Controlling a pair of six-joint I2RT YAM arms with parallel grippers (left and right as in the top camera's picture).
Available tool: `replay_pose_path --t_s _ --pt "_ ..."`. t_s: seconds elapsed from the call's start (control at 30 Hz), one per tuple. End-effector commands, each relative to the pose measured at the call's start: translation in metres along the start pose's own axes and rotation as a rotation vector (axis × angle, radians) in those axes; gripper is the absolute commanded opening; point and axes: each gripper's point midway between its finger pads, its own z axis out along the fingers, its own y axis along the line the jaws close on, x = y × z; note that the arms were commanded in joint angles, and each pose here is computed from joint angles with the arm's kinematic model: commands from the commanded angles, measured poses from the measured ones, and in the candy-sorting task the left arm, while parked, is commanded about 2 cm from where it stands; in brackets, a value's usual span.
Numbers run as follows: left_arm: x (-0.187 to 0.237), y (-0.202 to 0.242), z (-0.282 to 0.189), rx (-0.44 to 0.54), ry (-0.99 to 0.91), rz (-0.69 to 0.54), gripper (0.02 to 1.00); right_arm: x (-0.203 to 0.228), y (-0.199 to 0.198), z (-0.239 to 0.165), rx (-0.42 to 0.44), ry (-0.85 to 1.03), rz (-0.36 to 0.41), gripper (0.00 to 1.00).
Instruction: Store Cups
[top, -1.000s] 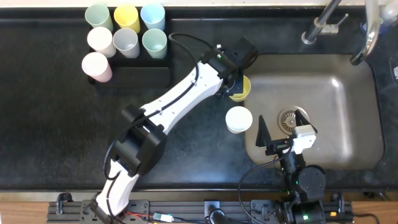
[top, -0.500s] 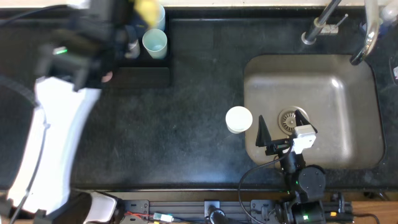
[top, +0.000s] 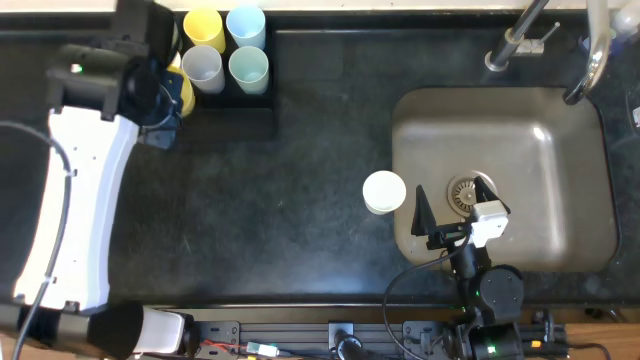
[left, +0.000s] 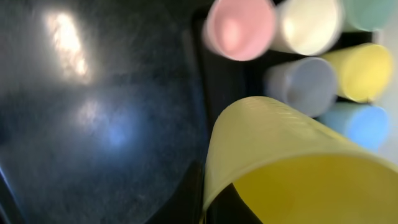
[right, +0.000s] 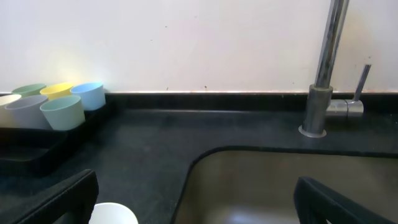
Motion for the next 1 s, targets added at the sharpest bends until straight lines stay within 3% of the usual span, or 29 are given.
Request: replay_pose_path --t_s 0.03,0.3,0.67,1.0 --pt "0.008 0.006 0.025 -0.069 0.005 -0.080 0.036 0.003 0.000 0.000 -0.001 -0.001 -0.003 0.998" --pt "0.027 -0.002 0.066 -0.154 0.053 -0.034 0.036 0.003 0.000 0.000 -0.001 -0.001 -0.003 0.996" --pt "0.031 -0.018 0.095 -0.149 0.048 -0.042 0.036 0.003 0.000 0.000 -0.001 -0.001 -0.003 0.998" --pt "0.026 -0.014 0.127 -0.226 0.028 -0.055 0.038 0.003 0.000 0.000 -0.001 -0.001 -0.003 0.998"
